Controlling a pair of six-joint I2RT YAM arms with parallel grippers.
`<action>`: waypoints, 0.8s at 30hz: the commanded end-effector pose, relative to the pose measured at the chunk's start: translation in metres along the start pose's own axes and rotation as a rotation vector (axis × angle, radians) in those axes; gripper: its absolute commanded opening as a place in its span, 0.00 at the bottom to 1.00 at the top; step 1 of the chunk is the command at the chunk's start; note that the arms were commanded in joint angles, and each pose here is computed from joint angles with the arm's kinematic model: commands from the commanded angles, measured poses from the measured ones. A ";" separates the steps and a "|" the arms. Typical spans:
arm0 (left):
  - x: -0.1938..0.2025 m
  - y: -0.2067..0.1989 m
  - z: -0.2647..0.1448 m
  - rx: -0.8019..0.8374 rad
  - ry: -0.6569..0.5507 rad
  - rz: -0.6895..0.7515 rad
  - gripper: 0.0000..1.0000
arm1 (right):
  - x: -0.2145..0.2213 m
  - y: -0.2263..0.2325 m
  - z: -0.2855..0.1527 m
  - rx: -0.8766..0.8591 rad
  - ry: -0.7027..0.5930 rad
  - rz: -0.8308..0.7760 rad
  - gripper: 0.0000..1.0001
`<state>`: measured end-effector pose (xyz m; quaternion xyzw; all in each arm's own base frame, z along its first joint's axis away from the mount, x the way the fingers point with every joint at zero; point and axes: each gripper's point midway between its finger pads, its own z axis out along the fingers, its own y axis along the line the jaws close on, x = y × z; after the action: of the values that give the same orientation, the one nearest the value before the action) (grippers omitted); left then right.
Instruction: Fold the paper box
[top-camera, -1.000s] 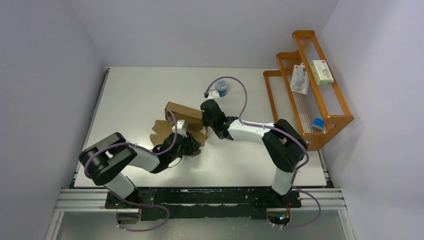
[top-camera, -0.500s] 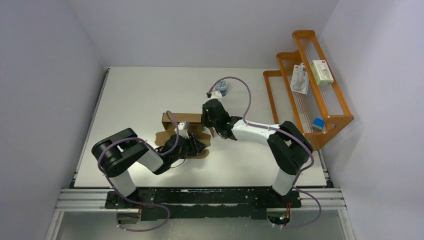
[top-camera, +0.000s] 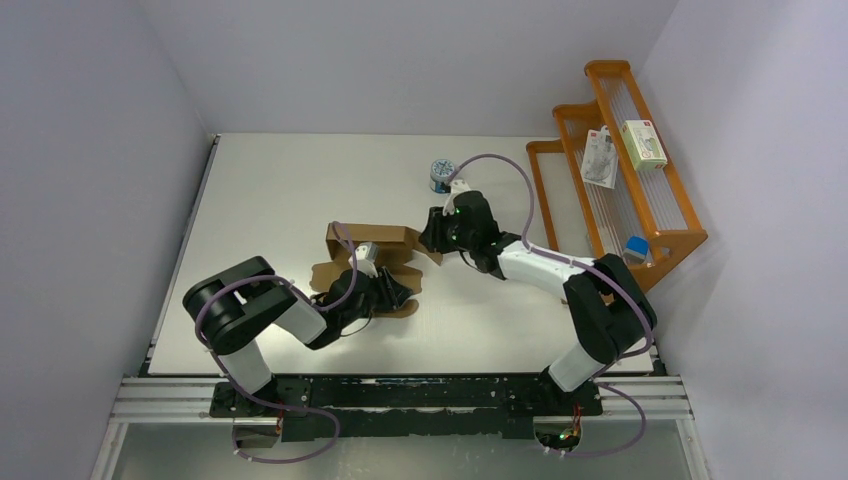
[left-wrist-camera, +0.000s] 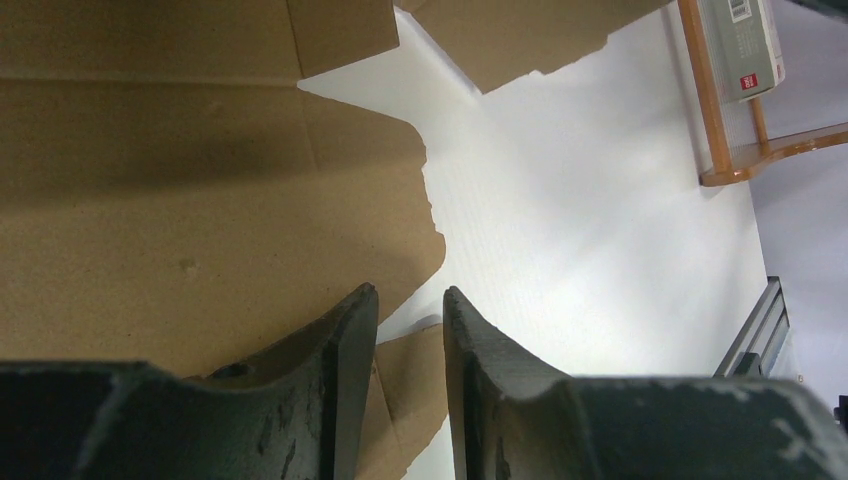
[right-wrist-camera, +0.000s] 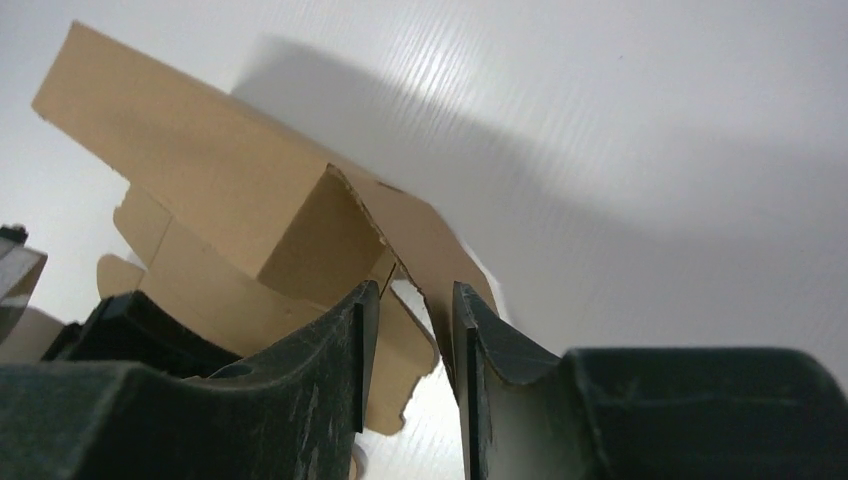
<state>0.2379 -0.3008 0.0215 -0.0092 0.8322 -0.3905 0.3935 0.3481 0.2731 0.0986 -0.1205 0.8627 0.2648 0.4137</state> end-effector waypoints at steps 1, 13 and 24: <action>0.047 0.047 -0.018 -0.159 0.169 0.031 0.38 | 0.002 0.020 -0.009 -0.173 0.014 -0.080 0.37; 0.047 0.042 -0.016 -0.129 0.171 0.038 0.38 | 0.024 0.059 0.004 -0.472 0.067 -0.100 0.43; 0.047 0.044 -0.019 -0.136 0.172 0.049 0.38 | 0.016 0.082 0.002 -0.664 0.007 -0.236 0.51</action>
<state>0.2369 -0.3001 0.0214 -0.0082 0.8324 -0.3905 0.3931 0.3055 0.3290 0.0926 -0.3011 0.7645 0.4442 0.3573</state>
